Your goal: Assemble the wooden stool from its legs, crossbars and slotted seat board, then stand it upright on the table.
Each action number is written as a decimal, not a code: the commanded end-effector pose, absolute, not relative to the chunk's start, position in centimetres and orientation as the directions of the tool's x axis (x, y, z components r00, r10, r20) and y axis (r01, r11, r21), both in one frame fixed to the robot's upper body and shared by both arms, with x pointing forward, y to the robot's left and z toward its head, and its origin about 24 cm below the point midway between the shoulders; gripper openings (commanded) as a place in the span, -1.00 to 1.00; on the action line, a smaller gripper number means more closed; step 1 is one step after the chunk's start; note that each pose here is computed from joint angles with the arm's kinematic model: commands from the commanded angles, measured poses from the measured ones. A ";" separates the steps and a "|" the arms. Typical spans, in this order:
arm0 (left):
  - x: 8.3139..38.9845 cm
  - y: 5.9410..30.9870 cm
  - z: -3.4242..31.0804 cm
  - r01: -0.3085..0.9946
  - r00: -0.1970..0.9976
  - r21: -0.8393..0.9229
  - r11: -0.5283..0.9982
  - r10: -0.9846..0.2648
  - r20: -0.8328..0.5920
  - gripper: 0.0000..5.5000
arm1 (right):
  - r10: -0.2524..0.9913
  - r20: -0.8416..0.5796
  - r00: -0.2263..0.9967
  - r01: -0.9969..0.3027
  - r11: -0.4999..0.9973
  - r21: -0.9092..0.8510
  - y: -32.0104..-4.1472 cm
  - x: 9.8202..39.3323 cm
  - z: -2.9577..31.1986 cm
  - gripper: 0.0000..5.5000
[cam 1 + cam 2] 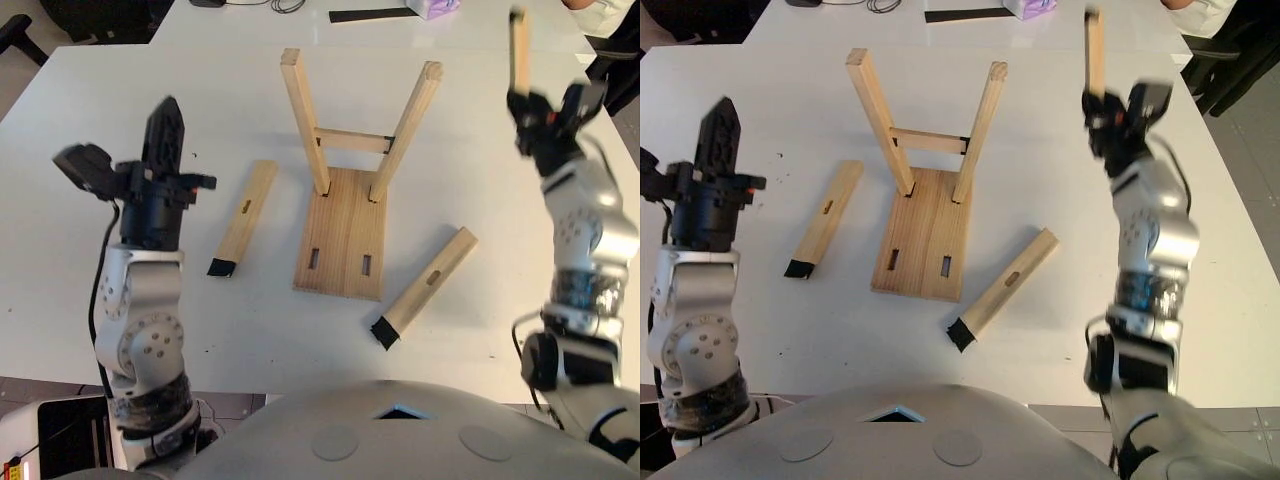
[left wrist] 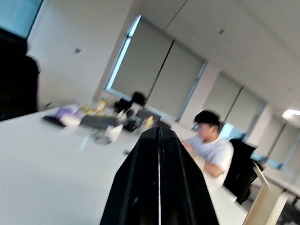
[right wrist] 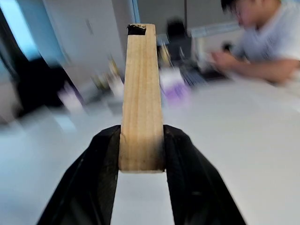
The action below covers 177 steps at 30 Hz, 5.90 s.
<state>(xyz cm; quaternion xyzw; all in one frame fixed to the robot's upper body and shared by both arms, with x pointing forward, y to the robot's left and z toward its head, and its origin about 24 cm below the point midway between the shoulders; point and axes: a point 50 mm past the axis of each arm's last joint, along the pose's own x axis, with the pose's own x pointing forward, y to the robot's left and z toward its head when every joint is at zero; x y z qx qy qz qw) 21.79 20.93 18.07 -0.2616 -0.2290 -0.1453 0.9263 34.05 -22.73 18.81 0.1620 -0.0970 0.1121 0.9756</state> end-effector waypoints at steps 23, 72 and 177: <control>24.8 15.0 25.1 0.977 0.183 -0.183 0.105 -0.852 0.491 0.15 | 0.971 0.231 -0.056 -0.998 -0.051 -0.028 -13.5 27.9 28.2 -0.52; 24.8 15.3 25.7 0.985 0.174 -0.089 0.149 -0.865 0.470 -0.02 | 0.989 0.143 -0.041 -0.992 -0.057 0.110 -13.8 28.2 23.2 -0.52; 29.1 25.7 13.1 0.928 0.372 0.088 0.363 -0.873 -0.316 -0.53 | 0.894 0.217 0.392 -0.920 0.380 0.093 -15.9 27.9 18.1 -0.09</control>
